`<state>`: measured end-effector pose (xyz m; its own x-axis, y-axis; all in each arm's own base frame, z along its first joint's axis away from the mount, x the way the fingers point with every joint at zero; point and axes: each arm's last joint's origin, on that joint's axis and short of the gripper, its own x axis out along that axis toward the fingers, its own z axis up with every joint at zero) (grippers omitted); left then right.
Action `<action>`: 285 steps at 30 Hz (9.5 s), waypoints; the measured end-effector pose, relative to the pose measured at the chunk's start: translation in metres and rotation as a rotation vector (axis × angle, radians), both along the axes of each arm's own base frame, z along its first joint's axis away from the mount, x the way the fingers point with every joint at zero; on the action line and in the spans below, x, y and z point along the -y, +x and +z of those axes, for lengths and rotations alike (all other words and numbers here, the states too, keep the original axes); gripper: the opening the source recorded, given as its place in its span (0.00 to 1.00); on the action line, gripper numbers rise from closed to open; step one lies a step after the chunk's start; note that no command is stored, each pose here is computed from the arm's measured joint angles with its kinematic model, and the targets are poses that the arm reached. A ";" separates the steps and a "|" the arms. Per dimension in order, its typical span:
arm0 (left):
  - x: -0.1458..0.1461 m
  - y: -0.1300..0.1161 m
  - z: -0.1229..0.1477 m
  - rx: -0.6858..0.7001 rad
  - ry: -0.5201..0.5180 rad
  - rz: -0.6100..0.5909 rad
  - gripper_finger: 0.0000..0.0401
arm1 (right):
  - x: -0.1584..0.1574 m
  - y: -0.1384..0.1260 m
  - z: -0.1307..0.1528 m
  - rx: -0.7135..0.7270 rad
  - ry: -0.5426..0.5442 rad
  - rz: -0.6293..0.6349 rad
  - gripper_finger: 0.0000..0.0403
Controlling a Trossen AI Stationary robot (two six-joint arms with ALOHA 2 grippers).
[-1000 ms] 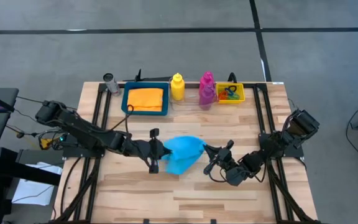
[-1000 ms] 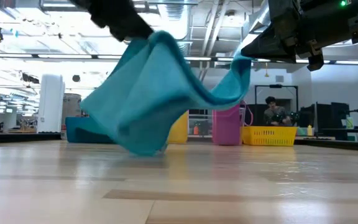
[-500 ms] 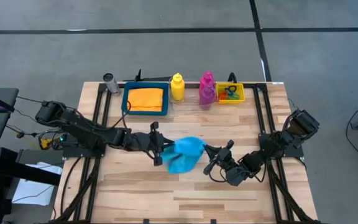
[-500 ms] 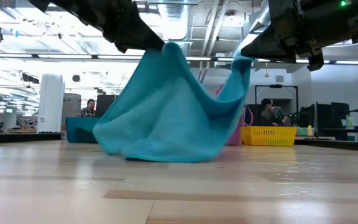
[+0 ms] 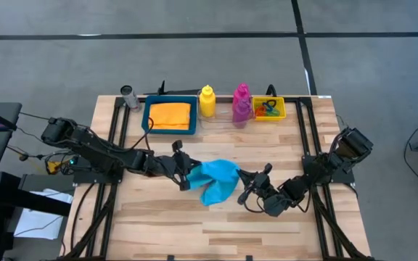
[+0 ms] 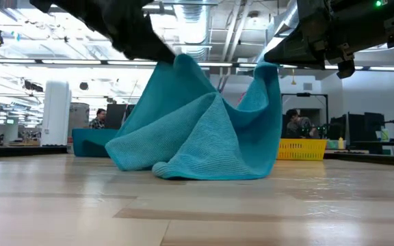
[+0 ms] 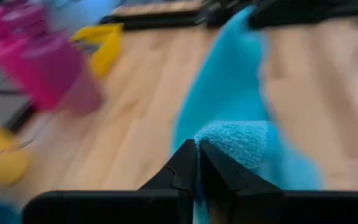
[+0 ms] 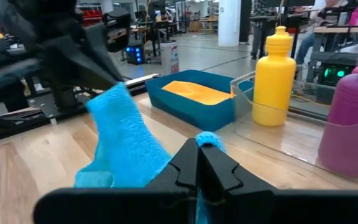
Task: Pick & Place Sports Items
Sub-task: Fold the blue towel
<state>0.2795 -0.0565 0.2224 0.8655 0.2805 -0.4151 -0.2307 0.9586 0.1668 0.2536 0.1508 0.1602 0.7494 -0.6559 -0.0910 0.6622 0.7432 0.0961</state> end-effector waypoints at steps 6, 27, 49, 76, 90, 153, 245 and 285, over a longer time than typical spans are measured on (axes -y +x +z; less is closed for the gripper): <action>-0.007 -0.006 -0.006 -0.056 0.087 0.188 0.01 | 0.000 0.000 -0.001 -0.010 0.003 0.019 0.00; -0.015 -0.041 0.042 0.111 -0.031 0.245 0.18 | 0.000 0.000 -0.002 -0.022 -0.005 0.019 0.00; -0.001 0.001 -0.088 -0.545 0.227 0.003 0.46 | 0.008 0.007 -0.002 -0.037 0.021 0.051 0.00; 0.026 0.013 -0.098 -0.360 0.043 0.004 0.74 | 0.008 0.007 -0.003 -0.042 0.022 0.058 0.00; 0.017 0.016 -0.093 -0.281 0.121 0.159 0.74 | 0.008 0.007 -0.003 -0.042 0.022 0.058 0.00; 0.020 -0.003 -0.060 -0.264 -0.184 0.128 0.74 | 0.009 0.008 -0.005 -0.056 0.038 0.080 0.00; 0.014 0.019 -0.099 -0.322 -0.010 0.064 0.00 | 0.009 0.008 -0.005 -0.057 0.041 0.087 0.00; 0.013 0.019 -0.098 -0.294 -0.042 0.132 0.53 | 0.009 0.008 -0.005 -0.058 0.041 0.088 0.00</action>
